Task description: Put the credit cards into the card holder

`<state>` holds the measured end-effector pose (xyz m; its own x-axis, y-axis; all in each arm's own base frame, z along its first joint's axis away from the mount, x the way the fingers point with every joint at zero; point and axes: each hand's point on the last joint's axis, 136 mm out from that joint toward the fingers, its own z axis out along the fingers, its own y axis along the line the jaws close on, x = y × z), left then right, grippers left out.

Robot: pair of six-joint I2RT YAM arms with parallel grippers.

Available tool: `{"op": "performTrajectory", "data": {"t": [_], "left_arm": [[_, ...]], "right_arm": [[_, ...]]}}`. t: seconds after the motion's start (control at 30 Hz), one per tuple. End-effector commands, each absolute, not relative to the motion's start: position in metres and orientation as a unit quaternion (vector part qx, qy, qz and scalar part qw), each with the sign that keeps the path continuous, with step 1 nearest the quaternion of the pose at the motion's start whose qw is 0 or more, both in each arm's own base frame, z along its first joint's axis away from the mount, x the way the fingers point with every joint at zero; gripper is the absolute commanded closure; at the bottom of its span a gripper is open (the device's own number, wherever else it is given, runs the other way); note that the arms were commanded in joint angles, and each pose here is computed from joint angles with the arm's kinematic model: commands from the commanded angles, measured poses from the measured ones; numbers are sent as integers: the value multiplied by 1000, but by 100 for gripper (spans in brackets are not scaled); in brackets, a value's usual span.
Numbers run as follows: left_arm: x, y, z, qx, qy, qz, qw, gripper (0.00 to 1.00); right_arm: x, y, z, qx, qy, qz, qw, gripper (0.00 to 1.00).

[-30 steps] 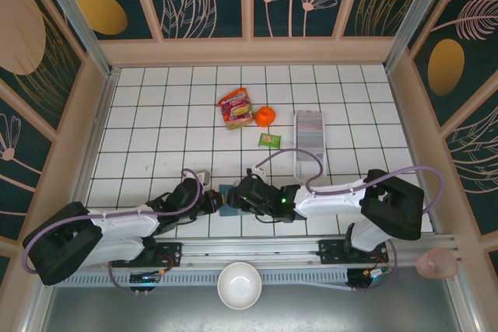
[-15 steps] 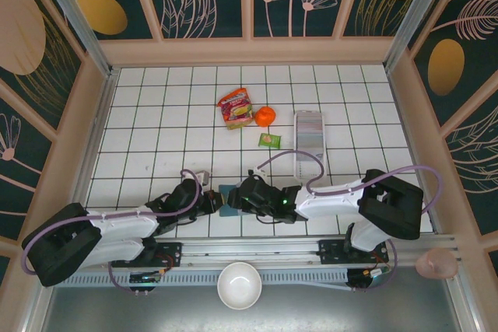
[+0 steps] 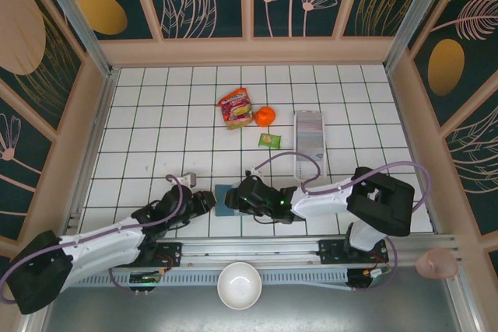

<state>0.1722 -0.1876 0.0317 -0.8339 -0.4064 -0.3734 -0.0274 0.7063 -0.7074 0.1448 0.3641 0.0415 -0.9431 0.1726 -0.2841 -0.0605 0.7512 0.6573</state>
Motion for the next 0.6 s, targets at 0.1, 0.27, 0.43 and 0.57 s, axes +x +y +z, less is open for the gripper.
{"op": "performTrajectory", "data": {"t": [0.1, 0.27, 0.43, 0.57], "left_arm": [[180, -165, 36, -175, 892, -312, 277, 84], [199, -183, 67, -165, 884, -351, 263, 80], [227, -194, 93, -145, 878, -369, 268, 83], [237, -231, 109, -99, 875, -414, 231, 88]], "right_arm": [[149, 368, 41, 27, 921, 352, 168, 48], [149, 369, 39, 24, 923, 347, 167, 49], [148, 368, 36, 22, 924, 343, 166, 54], [148, 368, 35, 21, 924, 342, 167, 55]]}}
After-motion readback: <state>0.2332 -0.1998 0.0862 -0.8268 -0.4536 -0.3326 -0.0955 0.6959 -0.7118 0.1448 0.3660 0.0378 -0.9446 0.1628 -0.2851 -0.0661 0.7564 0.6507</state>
